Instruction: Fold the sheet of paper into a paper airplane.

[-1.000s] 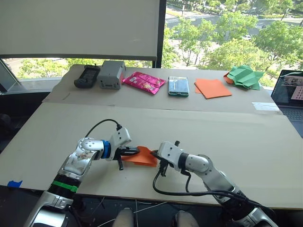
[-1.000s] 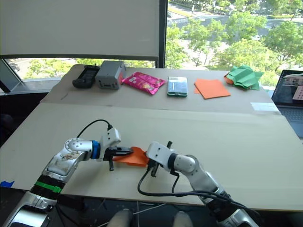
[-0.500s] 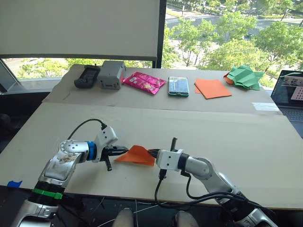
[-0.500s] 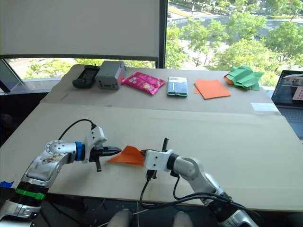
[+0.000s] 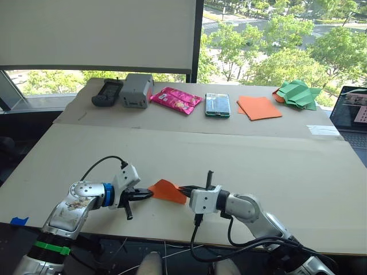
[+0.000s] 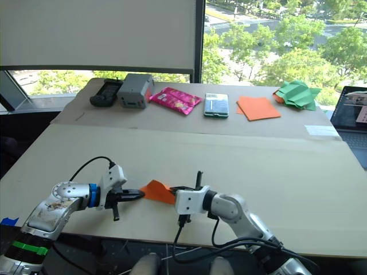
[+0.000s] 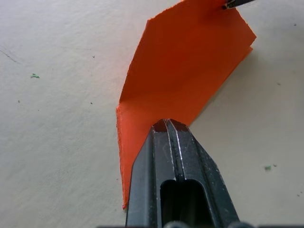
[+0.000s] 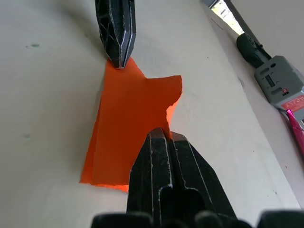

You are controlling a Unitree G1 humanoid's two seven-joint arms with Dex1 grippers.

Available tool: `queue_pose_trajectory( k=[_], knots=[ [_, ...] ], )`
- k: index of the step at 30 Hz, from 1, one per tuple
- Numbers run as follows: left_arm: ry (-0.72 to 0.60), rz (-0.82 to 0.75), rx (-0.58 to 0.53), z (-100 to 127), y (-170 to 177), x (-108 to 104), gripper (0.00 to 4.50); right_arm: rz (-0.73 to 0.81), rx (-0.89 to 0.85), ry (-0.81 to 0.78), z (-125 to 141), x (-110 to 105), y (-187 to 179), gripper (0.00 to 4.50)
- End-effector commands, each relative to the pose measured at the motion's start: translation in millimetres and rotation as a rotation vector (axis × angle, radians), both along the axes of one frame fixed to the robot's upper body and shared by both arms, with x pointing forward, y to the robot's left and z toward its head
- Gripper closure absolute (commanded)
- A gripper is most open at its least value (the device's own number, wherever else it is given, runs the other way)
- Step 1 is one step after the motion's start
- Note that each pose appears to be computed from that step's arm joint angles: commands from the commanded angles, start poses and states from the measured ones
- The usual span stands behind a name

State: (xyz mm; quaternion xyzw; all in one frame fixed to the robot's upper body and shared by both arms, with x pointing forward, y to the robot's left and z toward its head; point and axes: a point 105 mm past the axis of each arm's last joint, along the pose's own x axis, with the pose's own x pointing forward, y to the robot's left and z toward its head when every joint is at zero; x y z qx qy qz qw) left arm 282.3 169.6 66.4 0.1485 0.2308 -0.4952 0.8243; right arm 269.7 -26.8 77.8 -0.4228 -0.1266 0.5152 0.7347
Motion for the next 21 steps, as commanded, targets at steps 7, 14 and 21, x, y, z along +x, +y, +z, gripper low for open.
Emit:
queue_pose_trajectory(
  k=[7,14,21],
  knots=[
    [0.024,0.033,0.032,-6,12,2,4.50,0.147,-0.122,-0.136,-8,-15,15,4.48],
    [0.019,0.036,0.035,-4,14,3,4.50,0.207,-0.227,-0.200,-22,-20,16,4.48],
    [-0.112,0.008,-0.030,47,1,20,4.50,0.218,-0.258,-0.209,-28,-19,16,4.48]
  ],
)
